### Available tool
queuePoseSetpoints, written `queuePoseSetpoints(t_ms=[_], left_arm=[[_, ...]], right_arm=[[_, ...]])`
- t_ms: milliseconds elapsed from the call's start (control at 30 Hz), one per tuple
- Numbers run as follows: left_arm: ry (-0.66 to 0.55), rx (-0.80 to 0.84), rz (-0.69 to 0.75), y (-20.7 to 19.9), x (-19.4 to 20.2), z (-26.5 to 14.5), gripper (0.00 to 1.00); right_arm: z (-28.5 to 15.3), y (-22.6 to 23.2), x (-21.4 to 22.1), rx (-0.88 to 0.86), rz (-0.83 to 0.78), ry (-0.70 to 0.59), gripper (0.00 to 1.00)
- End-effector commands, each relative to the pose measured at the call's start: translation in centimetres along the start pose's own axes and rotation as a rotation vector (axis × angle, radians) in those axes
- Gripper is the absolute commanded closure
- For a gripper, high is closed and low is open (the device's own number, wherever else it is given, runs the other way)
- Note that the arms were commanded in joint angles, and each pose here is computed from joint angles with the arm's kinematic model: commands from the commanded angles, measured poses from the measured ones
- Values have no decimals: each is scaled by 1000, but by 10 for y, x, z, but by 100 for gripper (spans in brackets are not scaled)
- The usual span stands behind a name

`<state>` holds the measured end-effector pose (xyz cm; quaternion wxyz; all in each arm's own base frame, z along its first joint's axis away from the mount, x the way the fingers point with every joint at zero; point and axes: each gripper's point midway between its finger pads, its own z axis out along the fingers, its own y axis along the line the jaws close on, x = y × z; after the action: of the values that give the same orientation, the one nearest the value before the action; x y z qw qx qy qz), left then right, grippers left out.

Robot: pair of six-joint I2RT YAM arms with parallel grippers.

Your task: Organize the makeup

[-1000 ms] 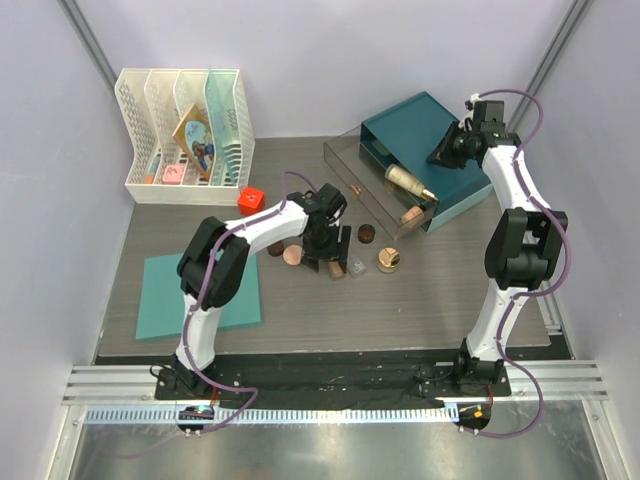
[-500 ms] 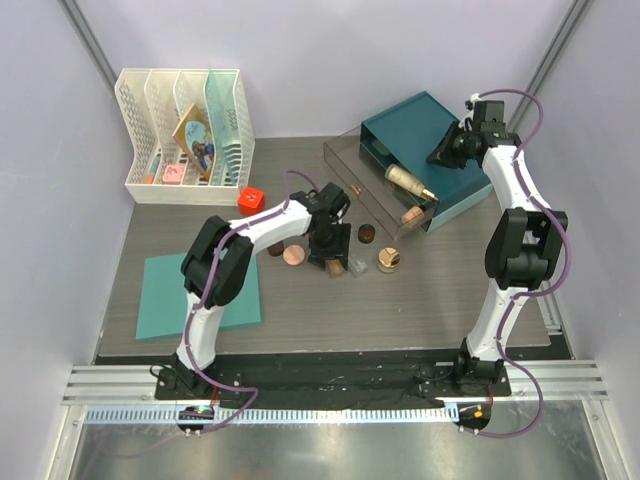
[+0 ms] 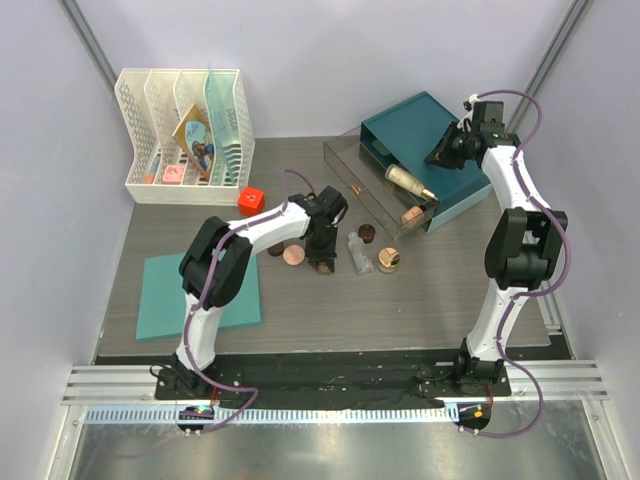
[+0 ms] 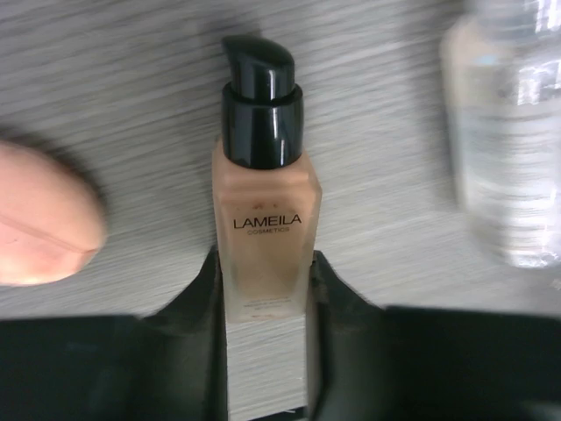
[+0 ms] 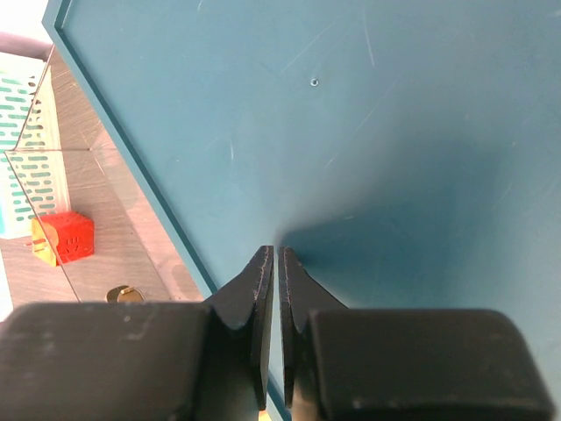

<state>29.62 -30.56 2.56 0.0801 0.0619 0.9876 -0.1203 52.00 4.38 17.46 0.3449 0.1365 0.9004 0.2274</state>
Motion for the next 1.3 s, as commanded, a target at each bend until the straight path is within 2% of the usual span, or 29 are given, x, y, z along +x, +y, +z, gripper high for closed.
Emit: queuePoseSetpoints(t_ms=[0,67,300,400,600,767,833,867,933,1000,1067,1100,1267], left_arm=[[-43,-135,44,29,-2,-24,100],[-84,-155,55,28,-12,-41,100],[-236,-50,91,-11,-59,-109,100],[-340,40,99,-41,-89,-149,100],[-450,243,52,-86,-134,-186,100],[-504,456,-65,-110,-173,-196,100],[-472,547,-116,-120,-180,-188,98],[-496,596,-125,-126,-191,-191,96],[-462,672,-159,-137,-197,-182,89],[-494,760,-153,-153,-211,-192,83],[-473,805,-182,-162,-218,-183,81],[-501,837,-176,-167,-226,-192,79],[-495,872,-227,-174,-241,-174,70]], right_arm=[[12,-50,108,182,97,364,87],[12,-50,107,180,98,362,87],[12,-49,109,177,99,367,87],[12,-49,109,176,101,369,87],[13,-49,110,172,105,370,87],[13,-49,110,171,105,370,87],[13,-49,110,170,106,372,87],[13,-49,111,171,108,373,87],[13,-49,110,170,106,372,87],[13,-49,111,170,106,372,87],[13,-49,111,170,107,374,87],[13,-50,111,171,108,374,87],[13,-49,111,171,104,372,87]])
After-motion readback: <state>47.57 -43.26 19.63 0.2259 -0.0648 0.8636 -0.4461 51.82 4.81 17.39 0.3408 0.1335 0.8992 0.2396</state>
